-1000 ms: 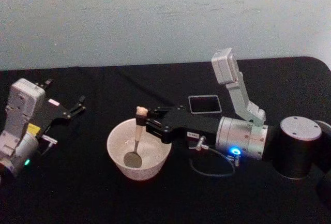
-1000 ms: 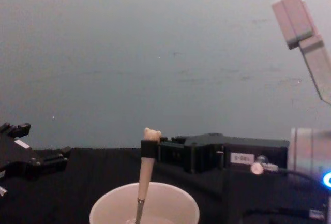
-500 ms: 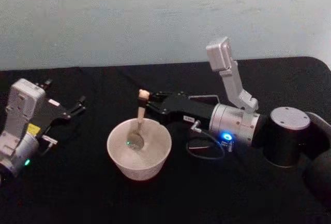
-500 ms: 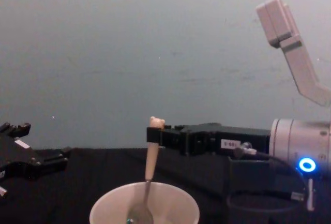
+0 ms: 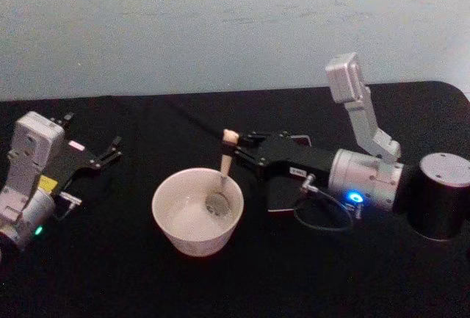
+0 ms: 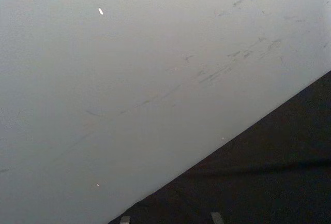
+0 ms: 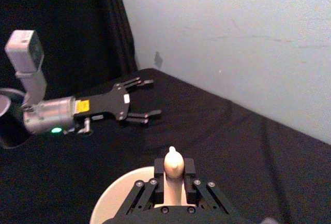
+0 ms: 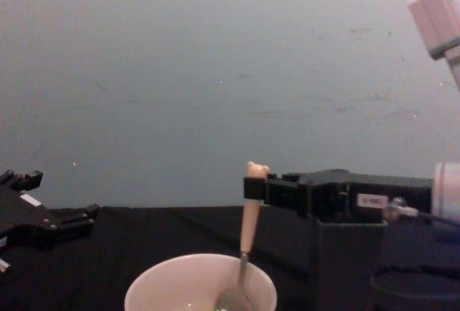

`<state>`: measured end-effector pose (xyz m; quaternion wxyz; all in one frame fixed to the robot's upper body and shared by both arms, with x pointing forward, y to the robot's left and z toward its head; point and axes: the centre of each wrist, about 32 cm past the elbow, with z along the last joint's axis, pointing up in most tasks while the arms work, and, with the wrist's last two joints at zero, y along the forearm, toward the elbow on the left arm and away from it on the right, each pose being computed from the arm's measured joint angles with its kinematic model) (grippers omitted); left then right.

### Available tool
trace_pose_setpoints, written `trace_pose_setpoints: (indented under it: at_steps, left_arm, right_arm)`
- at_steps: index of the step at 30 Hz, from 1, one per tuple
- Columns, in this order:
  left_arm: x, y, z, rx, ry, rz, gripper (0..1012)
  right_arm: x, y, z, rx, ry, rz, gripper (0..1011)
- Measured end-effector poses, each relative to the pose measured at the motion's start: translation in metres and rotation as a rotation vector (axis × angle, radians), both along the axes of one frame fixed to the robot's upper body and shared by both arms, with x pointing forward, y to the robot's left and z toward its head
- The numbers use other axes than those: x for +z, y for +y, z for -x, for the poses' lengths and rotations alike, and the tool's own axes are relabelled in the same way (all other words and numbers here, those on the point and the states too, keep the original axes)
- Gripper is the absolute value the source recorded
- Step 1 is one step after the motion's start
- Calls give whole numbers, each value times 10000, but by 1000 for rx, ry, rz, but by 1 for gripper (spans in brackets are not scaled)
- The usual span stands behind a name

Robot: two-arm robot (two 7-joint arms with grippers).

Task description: Pick up the stirring spoon with one hand, stir inside the cup, then place it back in its original position.

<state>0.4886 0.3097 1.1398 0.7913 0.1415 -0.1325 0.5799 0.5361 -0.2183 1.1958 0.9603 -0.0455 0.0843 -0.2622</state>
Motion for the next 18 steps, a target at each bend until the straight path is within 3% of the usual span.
trace_pose_setpoints:
  at_steps: [8,18]
  left_arm:
    - [0,0,0,0,0,0,1001]
    - [0,0,0,0,0,0,1001]
  right_arm:
    - [25,-117,153,50,31,4,221]
    - [41,-27,170,54,40,-31,221]
